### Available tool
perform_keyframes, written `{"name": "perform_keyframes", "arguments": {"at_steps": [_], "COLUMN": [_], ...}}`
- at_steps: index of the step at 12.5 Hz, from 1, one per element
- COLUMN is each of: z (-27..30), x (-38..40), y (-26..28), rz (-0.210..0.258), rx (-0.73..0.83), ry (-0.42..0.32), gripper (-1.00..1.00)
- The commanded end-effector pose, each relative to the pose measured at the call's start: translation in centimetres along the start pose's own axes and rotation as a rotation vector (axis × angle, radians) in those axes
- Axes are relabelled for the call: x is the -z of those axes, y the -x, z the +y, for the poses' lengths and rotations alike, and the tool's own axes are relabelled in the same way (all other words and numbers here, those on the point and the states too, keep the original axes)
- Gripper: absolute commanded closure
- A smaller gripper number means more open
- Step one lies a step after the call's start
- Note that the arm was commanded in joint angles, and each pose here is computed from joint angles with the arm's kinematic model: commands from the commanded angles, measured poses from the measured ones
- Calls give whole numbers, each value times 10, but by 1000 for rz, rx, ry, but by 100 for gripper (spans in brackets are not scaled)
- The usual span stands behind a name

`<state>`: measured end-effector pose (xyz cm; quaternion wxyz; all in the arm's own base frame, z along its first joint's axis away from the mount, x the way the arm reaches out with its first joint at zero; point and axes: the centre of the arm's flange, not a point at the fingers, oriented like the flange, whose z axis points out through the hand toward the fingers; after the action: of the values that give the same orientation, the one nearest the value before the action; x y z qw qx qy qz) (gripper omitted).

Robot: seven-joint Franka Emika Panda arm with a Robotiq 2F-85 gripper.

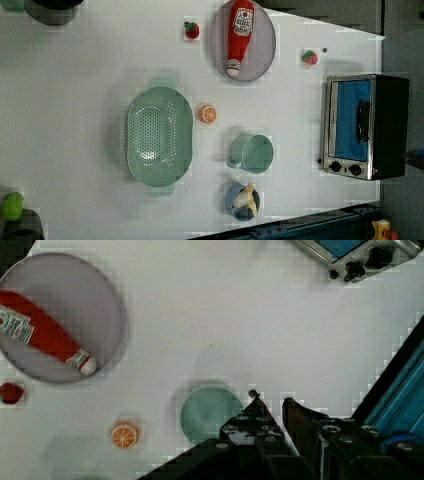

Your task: Flap open oven.

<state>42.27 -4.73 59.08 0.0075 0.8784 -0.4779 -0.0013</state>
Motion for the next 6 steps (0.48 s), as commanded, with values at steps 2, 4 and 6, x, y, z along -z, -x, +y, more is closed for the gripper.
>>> {"name": "perform_keyframes", "arguments": {"at_steps": [2,4,6], "z": [26,37,48], "x": [-33,-60,-84], "y": [-46,-75,-104], "rz": [-1,-10,3], "rx": [198,382,573], "ry": [-3,-12,-11], "gripper": [65,65,65]}}
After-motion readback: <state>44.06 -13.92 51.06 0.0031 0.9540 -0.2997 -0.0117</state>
